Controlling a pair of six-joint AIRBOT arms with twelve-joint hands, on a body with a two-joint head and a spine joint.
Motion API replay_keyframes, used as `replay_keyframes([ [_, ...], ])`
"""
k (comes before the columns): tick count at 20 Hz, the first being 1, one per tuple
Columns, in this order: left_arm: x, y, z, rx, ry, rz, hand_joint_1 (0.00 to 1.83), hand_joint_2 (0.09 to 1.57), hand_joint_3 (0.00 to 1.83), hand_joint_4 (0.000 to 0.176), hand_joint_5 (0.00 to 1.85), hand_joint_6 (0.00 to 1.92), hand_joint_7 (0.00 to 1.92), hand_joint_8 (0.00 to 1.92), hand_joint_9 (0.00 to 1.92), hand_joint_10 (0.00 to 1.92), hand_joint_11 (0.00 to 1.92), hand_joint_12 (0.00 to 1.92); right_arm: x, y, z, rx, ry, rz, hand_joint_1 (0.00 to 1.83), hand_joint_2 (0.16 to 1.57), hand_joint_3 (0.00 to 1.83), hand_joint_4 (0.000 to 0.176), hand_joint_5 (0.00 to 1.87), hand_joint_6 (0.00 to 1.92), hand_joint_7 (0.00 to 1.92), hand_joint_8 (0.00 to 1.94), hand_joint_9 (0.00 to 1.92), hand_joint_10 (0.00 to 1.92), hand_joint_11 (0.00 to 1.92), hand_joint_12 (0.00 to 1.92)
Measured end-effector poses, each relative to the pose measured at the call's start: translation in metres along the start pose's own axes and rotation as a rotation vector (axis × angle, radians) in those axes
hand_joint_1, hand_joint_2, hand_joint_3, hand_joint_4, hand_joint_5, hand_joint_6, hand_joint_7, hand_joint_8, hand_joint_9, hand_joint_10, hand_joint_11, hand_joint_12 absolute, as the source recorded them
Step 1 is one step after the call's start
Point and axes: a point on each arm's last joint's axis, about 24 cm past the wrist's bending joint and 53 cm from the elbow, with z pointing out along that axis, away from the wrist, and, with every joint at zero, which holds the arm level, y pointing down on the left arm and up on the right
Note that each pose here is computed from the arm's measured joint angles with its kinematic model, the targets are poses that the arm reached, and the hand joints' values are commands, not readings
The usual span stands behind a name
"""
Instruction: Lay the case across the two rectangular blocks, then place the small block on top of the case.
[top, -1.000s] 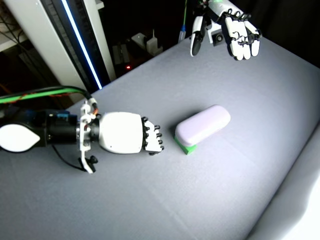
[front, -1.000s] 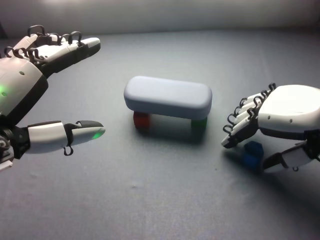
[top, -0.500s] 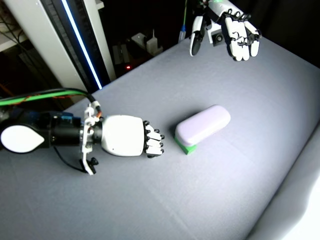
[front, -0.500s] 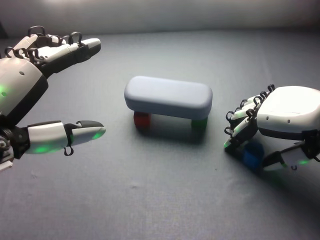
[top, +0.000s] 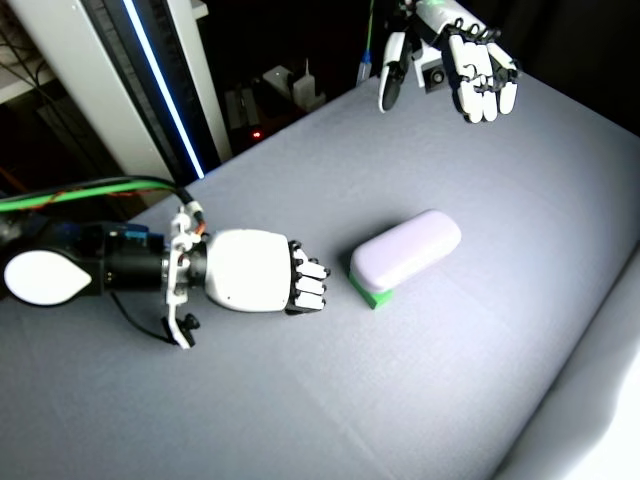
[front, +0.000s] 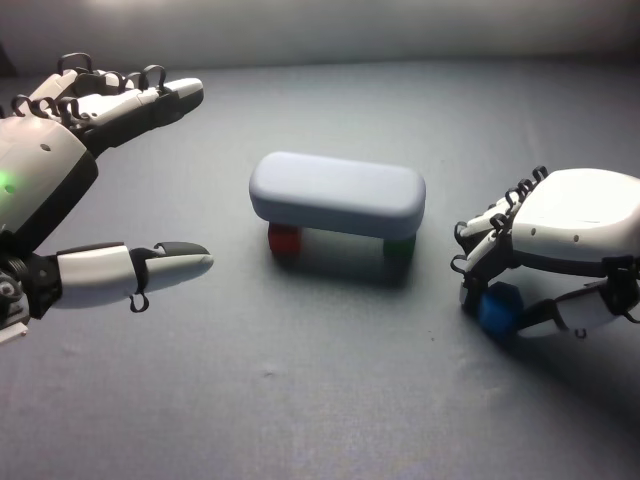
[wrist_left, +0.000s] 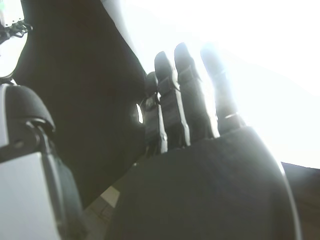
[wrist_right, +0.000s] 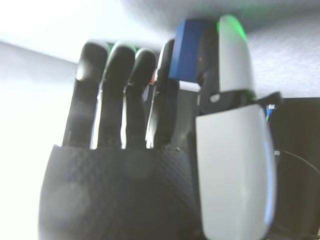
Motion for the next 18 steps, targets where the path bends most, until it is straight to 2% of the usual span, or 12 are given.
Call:
replay_keyframes([
  [1,0.000,0.000,0.000,-0.001,-0.001,-0.001,0.78,0.93,0.00,0.014,0.34,0.00,0.48,0.00,0.41,0.00,0.00,0.69,0.000,0.000,0.000,0.000,0.001,-0.001,1.19,1.18,0.00,0.000,0.82,1.15,0.86,1.29,0.70,1.42,0.65,1.72],
  [3,0.000,0.000,0.000,0.000,0.000,0.000,0.81,0.94,0.00,0.007,0.34,0.00,0.48,0.00,0.42,0.01,0.00,0.70,0.001,0.000,0.000,0.001,0.003,-0.004,1.19,1.17,0.00,0.008,0.84,1.17,0.89,1.22,0.74,1.42,0.69,1.69],
  [5,0.000,0.000,0.000,-0.001,-0.001,-0.001,0.82,0.94,0.00,0.003,0.35,0.00,0.50,0.00,0.44,0.01,0.00,0.76,0.001,0.000,0.000,0.001,0.003,-0.004,1.22,1.14,0.00,0.003,0.89,1.09,0.97,1.10,0.82,1.39,0.75,1.63],
  [7,0.000,0.000,0.000,-0.001,-0.001,-0.001,0.82,0.94,0.00,0.001,0.35,0.00,0.49,0.00,0.44,0.00,0.00,0.75,0.001,0.000,0.000,0.001,0.003,-0.003,1.24,1.11,0.00,0.000,0.93,1.02,1.06,1.00,0.90,1.44,0.86,1.71],
  [8,0.000,0.000,0.000,-0.001,0.000,0.000,0.81,0.94,0.00,0.004,0.35,0.00,0.48,0.00,0.43,0.00,0.00,0.72,0.001,0.000,0.000,0.000,0.002,-0.003,1.18,1.10,0.00,0.000,0.99,0.99,0.94,1.25,0.87,1.60,0.84,1.85],
  [9,0.000,0.000,0.000,-0.001,-0.001,-0.001,0.82,0.94,0.00,0.003,0.35,0.00,0.48,0.00,0.42,0.00,0.00,0.68,0.000,0.000,0.000,-0.002,0.002,0.001,1.18,1.08,0.00,0.000,1.03,0.93,0.90,1.36,0.86,1.66,0.82,1.91],
  [11,0.000,0.000,0.000,-0.001,-0.001,-0.001,0.82,0.93,0.00,0.002,0.36,0.00,0.48,0.00,0.41,0.00,0.00,0.65,-0.004,0.004,-0.002,-0.011,-0.007,0.013,1.19,1.07,0.00,0.000,1.05,0.91,0.92,1.39,0.89,1.59,0.83,1.82],
  [12,0.000,0.001,-0.001,-0.005,0.000,-0.001,0.82,0.93,0.00,0.007,0.36,0.00,0.49,0.00,0.41,0.00,0.00,0.69,-0.014,0.009,-0.004,-0.033,-0.029,0.018,1.24,1.07,0.00,0.000,0.99,0.95,1.11,0.93,0.93,1.36,0.81,1.68],
  [14,0.001,0.004,-0.002,-0.013,0.002,-0.001,0.80,0.92,0.00,0.017,0.35,0.00,0.49,0.00,0.40,0.00,0.00,0.67,-0.039,0.020,-0.008,-0.074,-0.089,0.025,1.27,1.05,0.00,0.000,1.00,0.89,1.21,0.76,0.97,1.23,0.80,1.63],
  [16,0.001,0.007,-0.005,-0.023,-0.001,-0.003,0.81,0.93,0.00,0.013,0.35,0.00,0.49,0.00,0.41,0.00,0.00,0.68,-0.066,0.035,-0.010,-0.125,-0.154,0.026,1.26,1.07,0.00,0.000,0.97,0.93,1.16,0.86,0.96,1.34,0.83,1.73],
  [17,0.001,0.009,-0.008,-0.034,-0.003,-0.008,0.82,0.93,0.00,0.001,0.36,0.00,0.48,0.00,0.39,0.00,0.00,0.64,-0.075,0.042,-0.010,-0.149,-0.176,0.021,1.26,1.08,0.00,0.000,0.97,0.92,1.13,0.92,0.92,1.32,0.78,1.67],
  [18,0.001,0.010,-0.010,-0.037,-0.003,-0.008,0.82,0.93,0.00,0.000,0.36,0.00,0.48,0.00,0.38,0.00,0.00,0.61,-0.085,0.049,-0.010,-0.171,-0.198,0.014,1.26,1.08,0.00,0.000,0.98,0.90,1.12,0.94,0.91,1.32,0.77,1.66],
])
